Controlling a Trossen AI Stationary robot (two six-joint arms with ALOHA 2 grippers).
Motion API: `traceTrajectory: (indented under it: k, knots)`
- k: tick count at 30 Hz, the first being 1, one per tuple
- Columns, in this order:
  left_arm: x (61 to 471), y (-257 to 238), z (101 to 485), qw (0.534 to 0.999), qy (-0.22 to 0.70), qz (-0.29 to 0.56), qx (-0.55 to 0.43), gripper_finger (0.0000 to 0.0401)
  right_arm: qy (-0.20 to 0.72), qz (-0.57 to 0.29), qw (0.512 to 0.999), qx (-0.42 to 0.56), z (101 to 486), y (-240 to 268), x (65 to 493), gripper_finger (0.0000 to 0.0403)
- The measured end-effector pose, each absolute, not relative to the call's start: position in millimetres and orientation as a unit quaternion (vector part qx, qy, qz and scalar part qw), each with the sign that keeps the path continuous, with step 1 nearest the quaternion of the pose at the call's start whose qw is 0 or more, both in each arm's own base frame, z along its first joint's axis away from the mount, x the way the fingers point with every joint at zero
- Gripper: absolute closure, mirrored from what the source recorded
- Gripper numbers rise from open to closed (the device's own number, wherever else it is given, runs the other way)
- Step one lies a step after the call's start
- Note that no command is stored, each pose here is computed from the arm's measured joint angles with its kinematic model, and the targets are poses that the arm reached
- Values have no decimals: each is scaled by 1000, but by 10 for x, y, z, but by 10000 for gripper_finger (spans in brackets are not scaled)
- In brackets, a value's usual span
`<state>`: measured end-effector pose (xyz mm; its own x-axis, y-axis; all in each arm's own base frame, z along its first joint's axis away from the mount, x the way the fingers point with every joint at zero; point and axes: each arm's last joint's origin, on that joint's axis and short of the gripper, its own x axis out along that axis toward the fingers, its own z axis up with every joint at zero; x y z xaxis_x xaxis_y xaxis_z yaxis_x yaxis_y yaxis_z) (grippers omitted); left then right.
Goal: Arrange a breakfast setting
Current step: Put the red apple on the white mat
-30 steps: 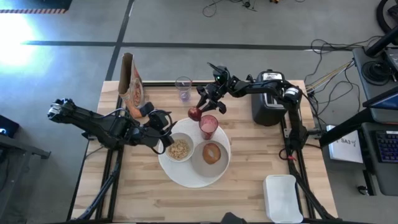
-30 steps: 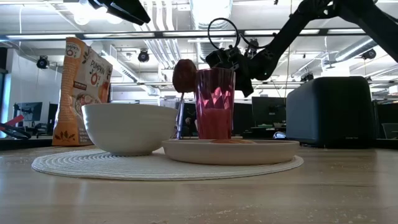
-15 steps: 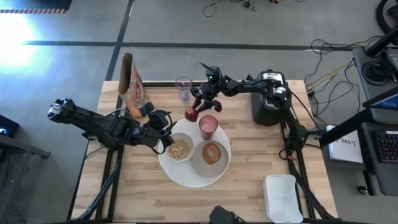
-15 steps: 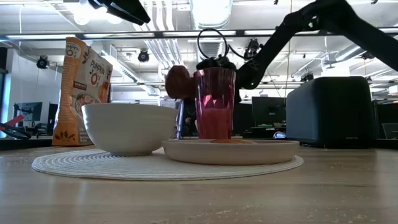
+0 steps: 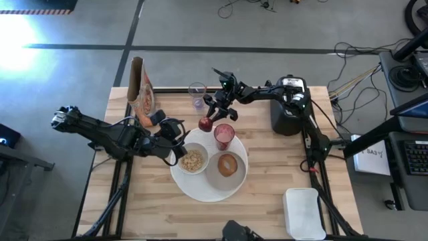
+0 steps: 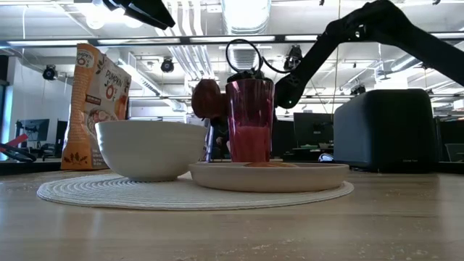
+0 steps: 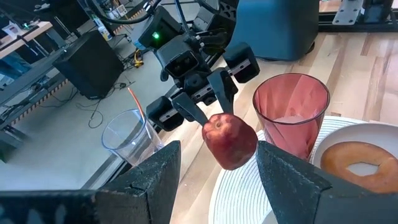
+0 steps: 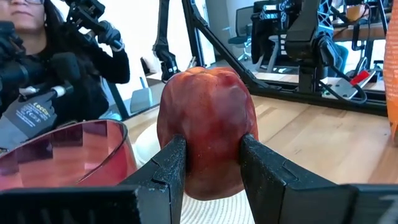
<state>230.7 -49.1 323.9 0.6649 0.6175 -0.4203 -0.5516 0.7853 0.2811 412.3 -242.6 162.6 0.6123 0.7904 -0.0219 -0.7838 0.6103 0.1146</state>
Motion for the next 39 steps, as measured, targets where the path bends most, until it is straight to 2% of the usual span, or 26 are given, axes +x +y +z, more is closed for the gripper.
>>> traceTrajectory:
  k: [11,39]
  knots:
    - [2307,-491,3239,910,255,320,68,207,41,440,895,55,1461,-2423,4140,287]
    - [2305,-491,3232,909,257,320,69,207,78,437,891,100,1339,-2179,4283,287]
